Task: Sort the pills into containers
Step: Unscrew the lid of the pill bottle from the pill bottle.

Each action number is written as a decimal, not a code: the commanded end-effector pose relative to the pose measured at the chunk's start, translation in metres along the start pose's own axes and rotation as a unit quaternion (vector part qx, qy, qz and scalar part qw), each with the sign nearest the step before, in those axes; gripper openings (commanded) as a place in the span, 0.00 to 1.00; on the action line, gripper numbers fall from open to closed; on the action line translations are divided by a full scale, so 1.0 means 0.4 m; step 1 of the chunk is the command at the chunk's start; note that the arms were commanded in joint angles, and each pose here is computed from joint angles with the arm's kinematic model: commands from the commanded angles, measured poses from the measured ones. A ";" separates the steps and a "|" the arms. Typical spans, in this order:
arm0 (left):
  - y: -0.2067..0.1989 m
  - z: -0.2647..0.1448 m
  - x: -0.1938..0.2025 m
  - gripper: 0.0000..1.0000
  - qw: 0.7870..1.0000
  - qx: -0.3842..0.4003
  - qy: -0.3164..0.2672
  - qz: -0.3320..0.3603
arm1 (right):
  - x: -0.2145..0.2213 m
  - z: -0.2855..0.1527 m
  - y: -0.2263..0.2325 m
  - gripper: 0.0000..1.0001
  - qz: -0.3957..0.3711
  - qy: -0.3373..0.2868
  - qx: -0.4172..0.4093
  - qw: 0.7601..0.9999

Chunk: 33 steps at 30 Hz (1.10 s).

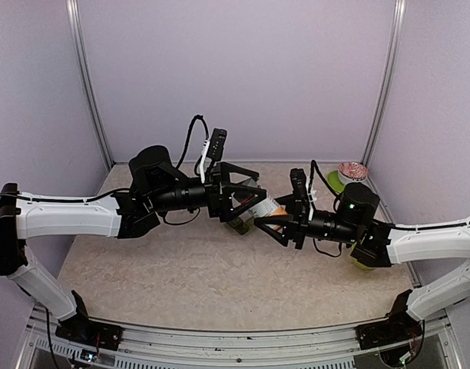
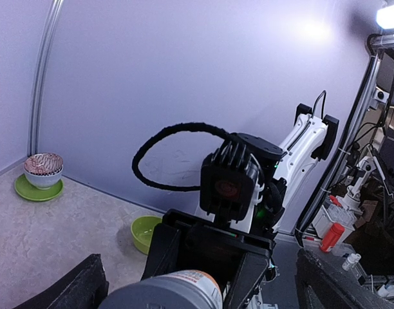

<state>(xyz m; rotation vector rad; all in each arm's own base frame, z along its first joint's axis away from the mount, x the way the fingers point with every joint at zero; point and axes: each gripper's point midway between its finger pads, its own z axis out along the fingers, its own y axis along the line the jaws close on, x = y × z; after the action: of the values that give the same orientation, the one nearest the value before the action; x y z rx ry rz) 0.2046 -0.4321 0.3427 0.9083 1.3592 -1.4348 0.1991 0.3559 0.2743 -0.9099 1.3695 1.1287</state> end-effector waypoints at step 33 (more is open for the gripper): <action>-0.013 0.000 -0.025 0.99 1.000 0.017 -0.014 0.010 | -0.038 0.017 0.032 0.05 -0.013 -0.026 -0.058 0.998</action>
<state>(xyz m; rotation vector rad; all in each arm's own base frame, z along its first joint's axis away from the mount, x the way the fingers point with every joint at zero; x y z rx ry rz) 0.2058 -0.4301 0.3342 0.9069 1.3780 -1.4303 0.1914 0.3590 0.2658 -0.9811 1.3461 1.1879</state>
